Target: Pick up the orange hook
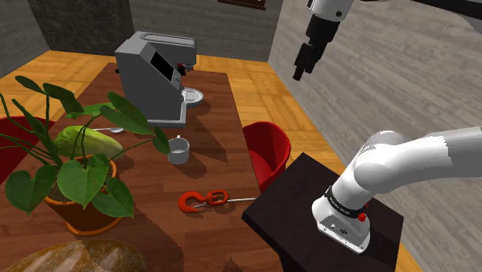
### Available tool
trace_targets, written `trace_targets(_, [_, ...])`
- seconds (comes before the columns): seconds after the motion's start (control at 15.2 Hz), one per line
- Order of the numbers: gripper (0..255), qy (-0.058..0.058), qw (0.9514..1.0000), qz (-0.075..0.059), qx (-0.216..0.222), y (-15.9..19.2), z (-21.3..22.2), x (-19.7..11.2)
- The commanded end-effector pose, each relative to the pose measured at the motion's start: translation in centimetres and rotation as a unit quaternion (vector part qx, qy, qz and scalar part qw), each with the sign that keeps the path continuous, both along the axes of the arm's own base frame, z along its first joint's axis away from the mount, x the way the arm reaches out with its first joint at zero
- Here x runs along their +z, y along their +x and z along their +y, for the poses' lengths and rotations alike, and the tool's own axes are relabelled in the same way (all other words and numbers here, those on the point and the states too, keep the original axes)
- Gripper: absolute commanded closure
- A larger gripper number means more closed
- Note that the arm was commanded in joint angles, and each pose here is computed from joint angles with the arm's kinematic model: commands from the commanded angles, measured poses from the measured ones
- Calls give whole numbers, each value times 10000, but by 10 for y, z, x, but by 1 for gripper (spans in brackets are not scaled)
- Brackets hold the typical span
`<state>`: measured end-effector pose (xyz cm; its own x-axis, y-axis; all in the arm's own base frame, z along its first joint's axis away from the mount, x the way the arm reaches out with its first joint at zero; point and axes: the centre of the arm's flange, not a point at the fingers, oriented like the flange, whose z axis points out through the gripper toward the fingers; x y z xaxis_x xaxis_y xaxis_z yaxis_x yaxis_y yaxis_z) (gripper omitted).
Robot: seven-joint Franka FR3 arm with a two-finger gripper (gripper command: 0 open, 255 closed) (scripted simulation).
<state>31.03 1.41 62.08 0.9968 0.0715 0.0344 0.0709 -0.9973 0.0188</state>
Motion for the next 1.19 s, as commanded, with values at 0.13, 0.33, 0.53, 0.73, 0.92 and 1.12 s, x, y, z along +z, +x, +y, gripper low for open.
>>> trace_targets(0.13, [0, -35, 9998, 27, 173, 11, 15, -20])
trace_targets(0.33, [0, -88, 9990, 67, 432, 26, 37, -50])
trace_targets(0.53, [0, -141, 9975, 108, 690, 40, 61, -81])
trace_targets(0.73, [0, -194, 9952, 148, 948, 52, 84, -112])
trace_targets(0.92, [0, -247, 9922, 188, 1206, 62, 108, -144])
trace_targets(1.12, [0, -300, 9885, 228, 1462, 72, 131, -175])
